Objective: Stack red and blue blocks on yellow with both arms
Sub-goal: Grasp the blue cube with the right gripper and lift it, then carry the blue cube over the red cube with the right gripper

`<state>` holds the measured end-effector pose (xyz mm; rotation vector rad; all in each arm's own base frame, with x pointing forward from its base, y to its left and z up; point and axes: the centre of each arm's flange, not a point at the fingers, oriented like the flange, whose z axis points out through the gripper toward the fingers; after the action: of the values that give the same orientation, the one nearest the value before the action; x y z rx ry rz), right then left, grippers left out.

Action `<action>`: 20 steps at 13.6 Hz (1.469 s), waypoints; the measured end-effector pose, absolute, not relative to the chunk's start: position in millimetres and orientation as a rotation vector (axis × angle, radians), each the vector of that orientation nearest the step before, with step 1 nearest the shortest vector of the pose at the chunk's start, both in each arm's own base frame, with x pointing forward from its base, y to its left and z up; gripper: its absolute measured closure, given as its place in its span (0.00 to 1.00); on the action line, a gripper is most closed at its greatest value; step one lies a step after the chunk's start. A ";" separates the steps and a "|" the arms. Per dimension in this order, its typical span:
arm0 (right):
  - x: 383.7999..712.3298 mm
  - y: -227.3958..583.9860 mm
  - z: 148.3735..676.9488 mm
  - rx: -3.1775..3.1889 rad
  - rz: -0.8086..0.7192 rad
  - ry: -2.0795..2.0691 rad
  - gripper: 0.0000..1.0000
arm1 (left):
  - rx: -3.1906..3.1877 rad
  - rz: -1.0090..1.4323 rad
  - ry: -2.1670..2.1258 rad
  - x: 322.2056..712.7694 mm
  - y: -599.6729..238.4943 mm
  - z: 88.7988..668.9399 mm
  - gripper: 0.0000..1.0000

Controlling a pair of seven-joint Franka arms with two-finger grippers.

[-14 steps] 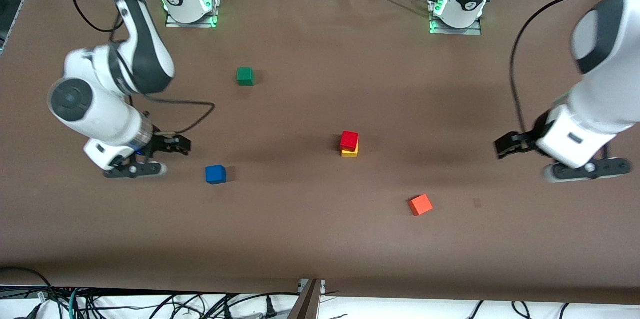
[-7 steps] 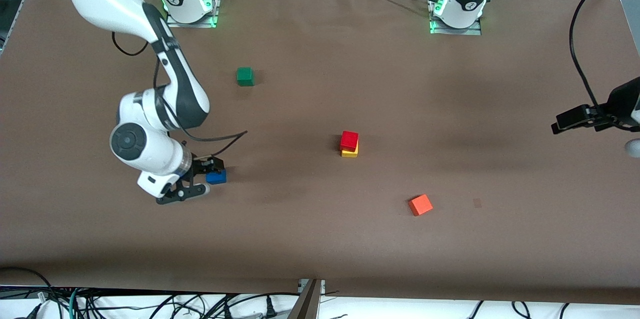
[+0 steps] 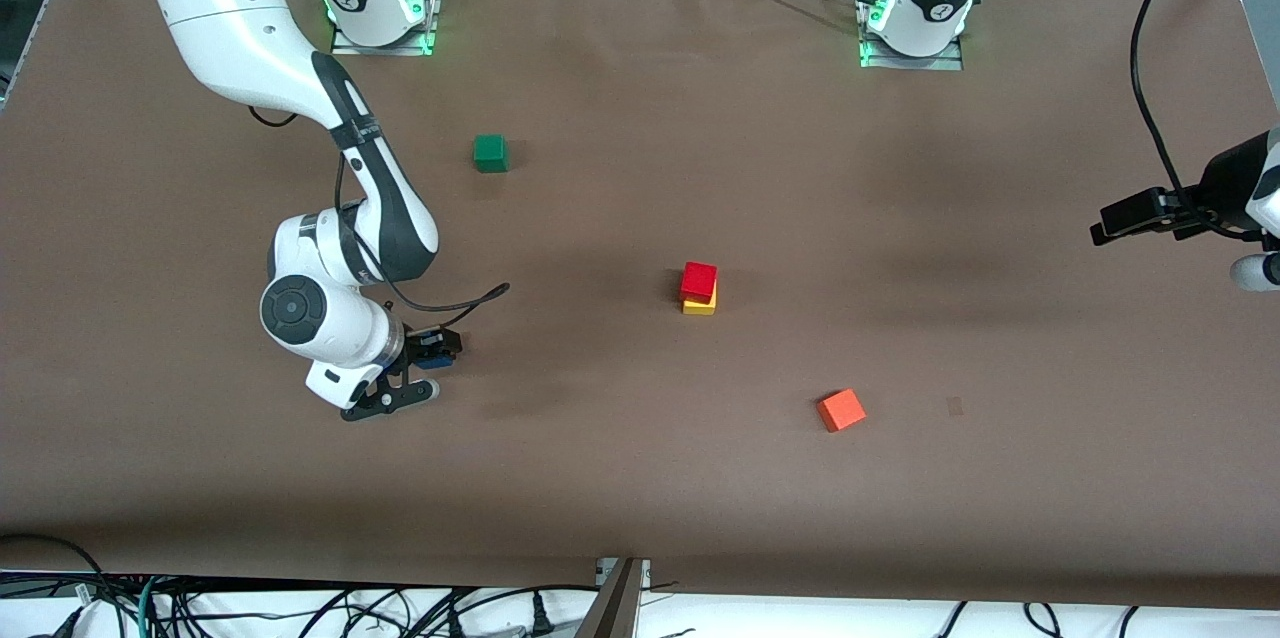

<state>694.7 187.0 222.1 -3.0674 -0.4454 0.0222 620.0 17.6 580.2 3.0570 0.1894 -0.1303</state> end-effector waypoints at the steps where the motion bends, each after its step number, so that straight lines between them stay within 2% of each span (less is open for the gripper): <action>1: 693.9 187.2 219.6 -3.067 0.028 -0.445 0.13 | 3.057 -0.137 0.190 620.0 17.5 577.9 0.00; 2: 693.1 187.0 216.5 -3.067 0.035 -0.445 0.13 | 3.057 -0.141 0.190 620.1 17.6 576.5 0.00; 3: 691.8 186.6 212.5 -3.068 0.039 -0.444 0.21 | 3.057 -0.143 0.190 620.1 17.6 575.8 0.00; 6: 688.1 185.6 201.2 -3.068 0.042 -0.442 0.24 | 3.057 -0.144 0.184 620.2 15.3 575.5 0.00; 8: 688.8 186.6 202.3 -3.054 0.038 -0.416 0.45 | 3.057 -0.143 0.179 620.4 13.4 575.5 0.00; 11: 694.7 191.3 220.5 -3.013 0.076 -0.336 0.44 | 3.057 -0.142 0.178 620.4 13.0 575.6 0.00; 15: 705.7 227.3 293.6 -3.008 0.112 -0.197 0.44 | 3.056 -0.149 0.172 621.4 10.9 573.0 0.00; 20: 684.0 326.2 355.4 -3.003 0.079 0.038 0.44 | 3.057 -0.149 0.160 621.6 6.3 572.7 0.00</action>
<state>684.0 326.2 355.4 -3.0033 0.0380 0.0790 621.6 6.3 572.7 3.0571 0.1602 -0.1491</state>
